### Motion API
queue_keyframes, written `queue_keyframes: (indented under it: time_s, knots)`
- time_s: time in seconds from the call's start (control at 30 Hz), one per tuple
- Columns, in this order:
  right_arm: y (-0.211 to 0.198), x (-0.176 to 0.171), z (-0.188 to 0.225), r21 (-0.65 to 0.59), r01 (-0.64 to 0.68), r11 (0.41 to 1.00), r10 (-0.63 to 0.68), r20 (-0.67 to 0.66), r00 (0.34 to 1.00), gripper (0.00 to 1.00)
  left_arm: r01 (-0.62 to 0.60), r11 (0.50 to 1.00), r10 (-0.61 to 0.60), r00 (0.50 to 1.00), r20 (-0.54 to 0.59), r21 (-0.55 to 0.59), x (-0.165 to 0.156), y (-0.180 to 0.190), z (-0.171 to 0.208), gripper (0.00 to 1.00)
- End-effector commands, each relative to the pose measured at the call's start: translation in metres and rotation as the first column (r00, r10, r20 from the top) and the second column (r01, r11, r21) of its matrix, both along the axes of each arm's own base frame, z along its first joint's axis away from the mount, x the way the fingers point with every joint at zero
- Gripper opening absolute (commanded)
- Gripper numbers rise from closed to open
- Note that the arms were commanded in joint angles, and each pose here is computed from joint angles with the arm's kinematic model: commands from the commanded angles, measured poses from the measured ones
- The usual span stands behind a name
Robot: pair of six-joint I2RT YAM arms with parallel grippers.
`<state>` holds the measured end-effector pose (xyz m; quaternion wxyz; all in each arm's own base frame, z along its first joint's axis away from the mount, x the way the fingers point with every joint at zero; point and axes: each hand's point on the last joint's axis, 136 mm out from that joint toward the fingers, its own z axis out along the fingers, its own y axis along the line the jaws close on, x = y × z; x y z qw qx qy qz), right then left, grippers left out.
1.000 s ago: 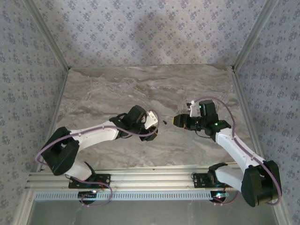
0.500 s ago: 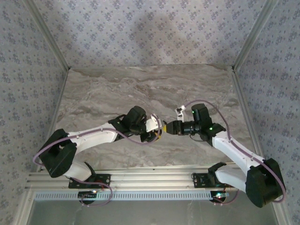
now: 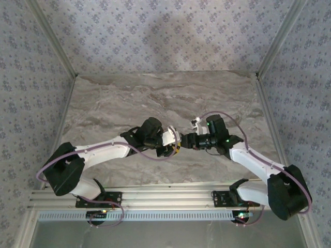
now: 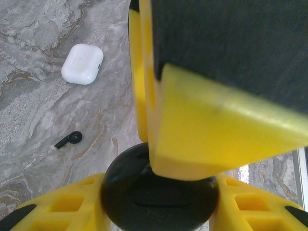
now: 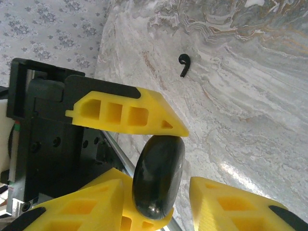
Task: Insert wireless bluetooth earbuds into charging case
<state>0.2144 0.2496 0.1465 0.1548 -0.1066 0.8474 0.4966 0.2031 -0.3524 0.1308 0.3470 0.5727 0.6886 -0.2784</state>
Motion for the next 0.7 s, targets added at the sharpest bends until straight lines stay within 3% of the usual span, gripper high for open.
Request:
queue_keyframes:
  time_s: [0.0,0.23,0.37,0.67]
  knots:
    - [0.007,0.002,0.007,0.019,-0.017,1.000,0.017,0.018,1.000,0.41,0.009,0.998,-0.008,1.000,0.028,-0.065,0.002,-0.012,0.030,0.30]
    - [0.010,-0.002,0.003,0.012,-0.035,0.999,0.035,0.000,0.999,0.35,0.005,0.997,-0.002,0.999,0.038,-0.077,0.003,-0.013,0.038,0.29]
    - [0.010,-0.001,0.003,0.010,-0.034,0.999,0.034,0.007,0.999,0.27,0.007,0.997,-0.003,0.999,0.043,-0.083,0.002,-0.013,0.042,0.30]
    - [-0.005,-0.001,0.011,-0.075,-0.041,0.996,0.049,0.114,0.992,0.21,0.020,0.999,-0.019,1.000,0.010,-0.035,-0.002,-0.004,0.045,0.60]
